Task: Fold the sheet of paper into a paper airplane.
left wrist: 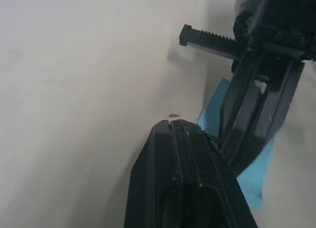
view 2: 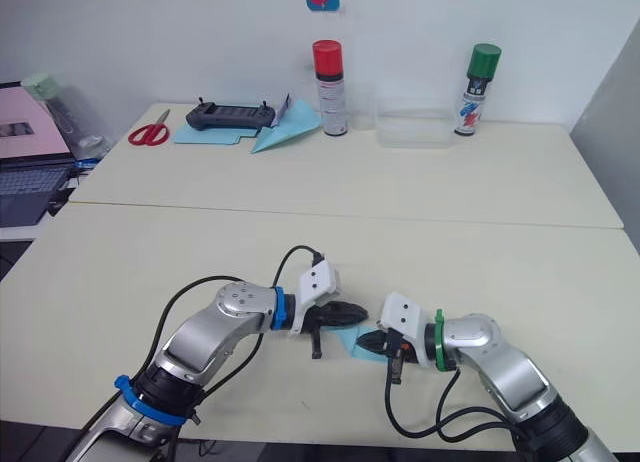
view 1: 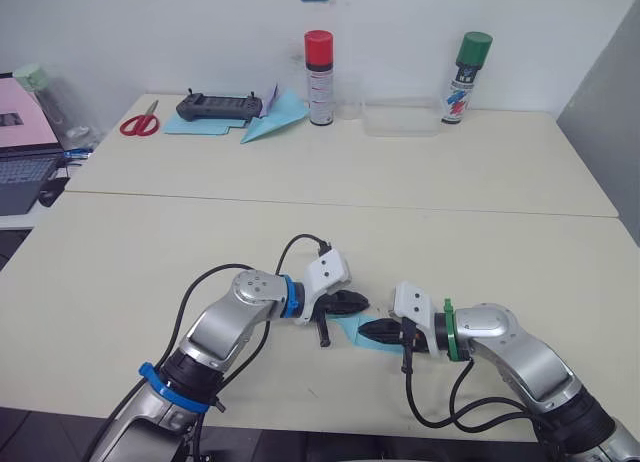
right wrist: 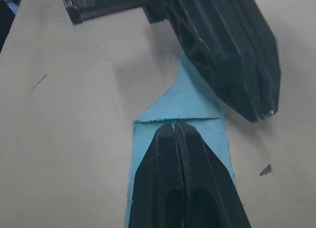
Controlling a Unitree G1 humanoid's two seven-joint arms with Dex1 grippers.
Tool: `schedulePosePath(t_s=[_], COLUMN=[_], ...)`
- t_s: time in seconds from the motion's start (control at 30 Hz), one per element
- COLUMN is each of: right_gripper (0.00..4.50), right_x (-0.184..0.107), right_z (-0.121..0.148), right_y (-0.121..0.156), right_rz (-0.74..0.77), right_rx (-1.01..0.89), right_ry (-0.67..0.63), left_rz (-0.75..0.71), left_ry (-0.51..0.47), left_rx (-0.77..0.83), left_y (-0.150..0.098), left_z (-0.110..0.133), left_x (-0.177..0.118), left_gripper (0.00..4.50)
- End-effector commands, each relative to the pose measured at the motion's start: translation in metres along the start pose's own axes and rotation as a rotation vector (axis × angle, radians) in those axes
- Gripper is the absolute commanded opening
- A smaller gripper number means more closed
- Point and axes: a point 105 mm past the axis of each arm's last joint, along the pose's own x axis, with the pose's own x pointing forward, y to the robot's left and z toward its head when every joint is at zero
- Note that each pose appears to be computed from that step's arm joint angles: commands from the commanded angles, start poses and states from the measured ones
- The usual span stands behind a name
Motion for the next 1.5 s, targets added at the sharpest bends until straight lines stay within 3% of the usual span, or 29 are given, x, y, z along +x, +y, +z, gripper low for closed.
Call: schedulePosePath(t_s=[0.03, 0.4, 0.6, 0.73, 0.8, 0.87, 1.03, 1.07, 1.13, 1.33, 1.5], right_gripper=[0.04, 0.04, 0.04, 0.04, 0.40, 0.92, 2.72, 2.73, 2.62, 0.60, 0.60], right_x=[-0.008, -0.012, -0.014, -0.028, -0.046, -0.061, -0.078, -0.079, -0.078, -0.079, -0.073], right_z=[-0.016, -0.016, -0.015, 0.031, 0.048, 0.055, 0.054, 0.051, 0.049, 0.027, 0.018], right_y=[-0.009, -0.009, -0.008, -0.017, -0.012, -0.003, 0.016, 0.016, 0.014, 0.029, 0.036], right_rz=[-0.056, -0.061, -0.043, -0.090, -0.049, -0.003, 0.072, 0.073, 0.050, 0.082, 0.078], right_rx=[0.033, 0.039, 0.036, 0.005, 0.024, 0.013, -0.013, -0.027, -0.055, -0.095, -0.114], right_ry=[0.064, 0.063, 0.054, -0.151, -0.209, -0.211, -0.146, -0.131, -0.132, -0.050, -0.029], left_rz=[0.001, 0.112, 0.244, 0.253, 0.242, 0.220, 0.164, 0.166, 0.138, 0.122, 0.076], left_ry=[0.069, 0.197, 0.135, -0.022, -0.001, -0.004, -0.097, -0.123, -0.135, -0.175, -0.180], left_rx=[0.007, -0.038, -0.050, 0.045, 0.146, 0.191, 0.314, 0.346, 0.407, 0.455, 0.459], left_y=[-0.001, 0.016, 0.037, 0.033, 0.029, 0.024, 0.005, 0.002, -0.009, -0.029, -0.042], left_z=[-0.019, -0.066, -0.055, -0.018, -0.012, -0.006, 0.023, 0.027, 0.025, 0.015, 0.014], left_x=[-0.005, -0.042, -0.067, -0.079, -0.092, -0.106, -0.124, -0.124, -0.123, -0.122, -0.119], left_gripper=[0.00, 0.00, 0.00, 0.00, 0.00, 0.53, 1.94, 2.24, 2.80, 2.81, 2.81])
